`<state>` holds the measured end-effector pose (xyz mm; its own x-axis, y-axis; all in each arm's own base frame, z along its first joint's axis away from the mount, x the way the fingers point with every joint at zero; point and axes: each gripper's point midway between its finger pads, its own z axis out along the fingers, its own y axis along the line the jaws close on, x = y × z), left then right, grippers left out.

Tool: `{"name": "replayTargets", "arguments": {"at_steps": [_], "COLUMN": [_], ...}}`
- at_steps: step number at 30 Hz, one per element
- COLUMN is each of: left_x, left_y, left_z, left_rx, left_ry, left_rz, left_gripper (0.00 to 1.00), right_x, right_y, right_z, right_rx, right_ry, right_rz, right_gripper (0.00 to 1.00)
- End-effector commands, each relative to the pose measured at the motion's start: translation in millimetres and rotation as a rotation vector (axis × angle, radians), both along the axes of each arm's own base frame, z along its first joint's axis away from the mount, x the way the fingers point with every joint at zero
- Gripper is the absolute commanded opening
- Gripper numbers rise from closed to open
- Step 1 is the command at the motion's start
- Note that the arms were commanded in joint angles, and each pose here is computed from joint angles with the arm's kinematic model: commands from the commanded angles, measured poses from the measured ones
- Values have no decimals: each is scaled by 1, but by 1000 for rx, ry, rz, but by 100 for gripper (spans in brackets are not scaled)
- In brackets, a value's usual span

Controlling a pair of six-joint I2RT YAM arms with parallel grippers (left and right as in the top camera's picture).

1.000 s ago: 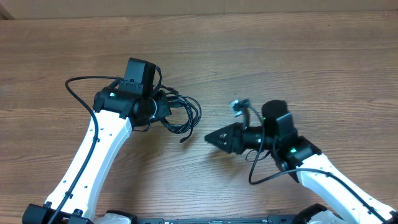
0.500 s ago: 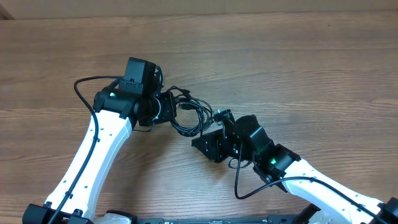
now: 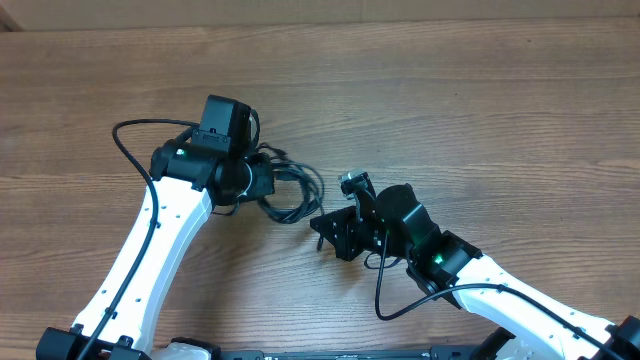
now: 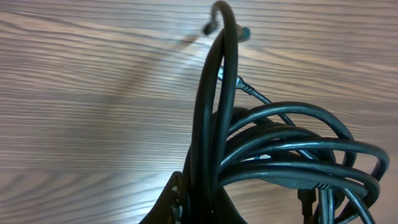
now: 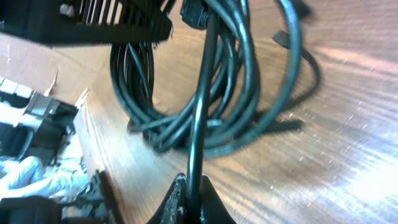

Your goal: Untangle cables

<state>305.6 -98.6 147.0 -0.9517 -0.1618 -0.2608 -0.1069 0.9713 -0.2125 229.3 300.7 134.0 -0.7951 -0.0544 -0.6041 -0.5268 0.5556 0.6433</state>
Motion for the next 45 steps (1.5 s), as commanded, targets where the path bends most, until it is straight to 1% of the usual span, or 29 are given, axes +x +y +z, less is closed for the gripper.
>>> {"name": "replayTargets", "arguments": {"at_steps": [1, 4, 6, 11, 17, 23, 28, 33, 35, 37, 39, 40, 42, 44, 45], "left_x": [0, -1, -3, -15, -34, -44, -48, -46, -45, -46, -46, -45, -42, -37, -35], "left_y": [19, 15, 7, -21, -45, -58, -70, -75, -81, -92, -98, -98, -95, -85, -78], "left_z": [-5, -5, -5, -2, 4, 10, 17, 21, 26, 36, 43, 43, 39, 30, 24], "left_rx": [133, 125, 99, -17, -148, -229, -313, -341, -385, -460, -507, -505, -471, -391, -342], "left_ry": [-19, -18, -18, -23, -17, -16, -26, -46, -63, -87, -109, -114, -117, -107, -91], "left_rz": [-28, -75, -144, -381, -577, -640, -664, -673, -685, -706, -723, -723, -716, -688, -661], "left_gripper": [4, 4, 4, 4, 4, 4, 4, 4, 4, 4, 4, 4, 4, 4, 4], "right_x": [-12, -15, -13, 9, 42, 61, 62, 59, 56, 53, 51, 51, 51, 51, 51], "right_y": [5, 2, -2, -22, -51, -71, -72, -73, -71, -70, -70, -71, -71, -71, -72], "right_z": [12, 10, 9, 2, 5, 7, 6, 3, 2, 1, -1, -2, -2, -2, -2], "right_rx": [39, 25, 17, -18, -8, -16, -22, -30, -29, -25, -30, -32, -36, -36, -36], "right_ry": [16, 32, 41, 39, 30, -9, -16, -2, 11, 25, 35, 37, 36, 35, 35], "right_rz": [66, 64, 51, -45, -163, -220, -221, -219, -206, -190, -189, -189, -190, -191, -192], "right_gripper": [4, 4, 4, 4, 4, 4, 6, 15, 17, 19, 25, 32, 50, 62, 66]}}
